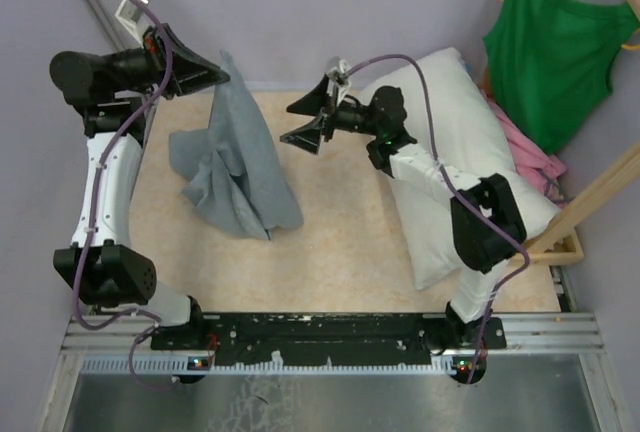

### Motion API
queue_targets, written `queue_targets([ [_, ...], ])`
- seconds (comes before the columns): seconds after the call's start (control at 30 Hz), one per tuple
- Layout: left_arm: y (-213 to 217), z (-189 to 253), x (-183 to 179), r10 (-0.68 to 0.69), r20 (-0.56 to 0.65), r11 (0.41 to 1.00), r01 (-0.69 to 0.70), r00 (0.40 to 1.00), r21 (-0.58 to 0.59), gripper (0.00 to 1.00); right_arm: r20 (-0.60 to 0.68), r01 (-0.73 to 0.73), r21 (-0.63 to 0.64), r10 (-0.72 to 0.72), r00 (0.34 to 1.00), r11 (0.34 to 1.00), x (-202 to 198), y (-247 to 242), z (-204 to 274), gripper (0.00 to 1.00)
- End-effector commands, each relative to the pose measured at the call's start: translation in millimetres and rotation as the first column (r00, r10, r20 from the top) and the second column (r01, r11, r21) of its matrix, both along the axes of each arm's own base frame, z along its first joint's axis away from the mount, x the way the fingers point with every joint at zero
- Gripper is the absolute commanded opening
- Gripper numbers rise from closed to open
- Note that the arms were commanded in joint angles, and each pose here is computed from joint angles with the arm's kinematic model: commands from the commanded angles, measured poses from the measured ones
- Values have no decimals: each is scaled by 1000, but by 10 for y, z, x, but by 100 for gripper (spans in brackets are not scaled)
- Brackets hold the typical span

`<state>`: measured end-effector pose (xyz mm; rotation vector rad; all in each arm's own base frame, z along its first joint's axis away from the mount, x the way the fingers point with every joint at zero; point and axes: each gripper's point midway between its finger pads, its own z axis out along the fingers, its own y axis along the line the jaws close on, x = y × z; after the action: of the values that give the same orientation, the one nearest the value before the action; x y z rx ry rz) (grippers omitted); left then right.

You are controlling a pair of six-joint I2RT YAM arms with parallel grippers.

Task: Remove the pillowcase from the pillow
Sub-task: Adjust the pillowcase at the center of the board.

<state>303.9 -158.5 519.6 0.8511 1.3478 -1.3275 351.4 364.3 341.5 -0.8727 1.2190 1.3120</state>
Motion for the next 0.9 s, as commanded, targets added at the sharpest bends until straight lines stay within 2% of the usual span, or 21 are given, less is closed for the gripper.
queue_targets([
  [0.0,-15,-81,-327,-67,56,996,63,996,57,0,165,-255,8,250,954,967,-192,249,279,99],
  [0.07,-20,-123,-446,-81,58,994,77,995,72,0,190,-332,-10,328,925,943,-264,372,330,99],
  [0.13,-23,-157,-532,-85,67,994,79,994,80,0,184,-453,-56,455,871,890,-465,488,298,99],
  [0.23,-24,-220,-617,-85,75,993,78,993,92,0,230,-627,-115,635,738,770,-979,579,209,99],
  [0.27,-26,-234,-636,-86,80,992,78,993,94,0,224,-667,-138,679,699,732,-1126,573,149,99],
  [0.3,-23,-249,-646,-85,83,992,77,993,96,0,160,-706,-153,722,673,691,-1242,579,73,99],
  [0.33,-22,-257,-650,-84,84,993,76,993,95,0,129,-724,-175,745,655,667,-1289,610,21,95],
  [0.37,-16,-260,-644,-80,85,993,72,993,93,0,91,-737,-196,760,643,647,-1310,642,-27,83],
  [0.43,-2,-267,-612,-71,81,994,64,994,87,0,50,-746,-221,771,635,629,-1304,670,-109,51],
  [0.5,20,-258,-567,-58,88,996,51,994,78,0,39,-741,-226,766,642,633,-1252,655,-119,14],
  [0.53,33,-248,-536,-49,93,996,42,994,74,0,33,-734,-218,756,653,644,-1194,627,-90,0],
  [0.7,89,-164,-237,-12,97,999,7,995,48,0,25,-648,-104,653,757,754,-702,295,209,0],
  [0.8,108,22,-16,10,123,999,-15,992,36,0,-57,-558,-41,556,829,829,-279,101,330,0],
  [0.87,134,134,229,42,93,999,-44,995,17,0,-136,-427,6,424,896,904,92,14,458,0],
])
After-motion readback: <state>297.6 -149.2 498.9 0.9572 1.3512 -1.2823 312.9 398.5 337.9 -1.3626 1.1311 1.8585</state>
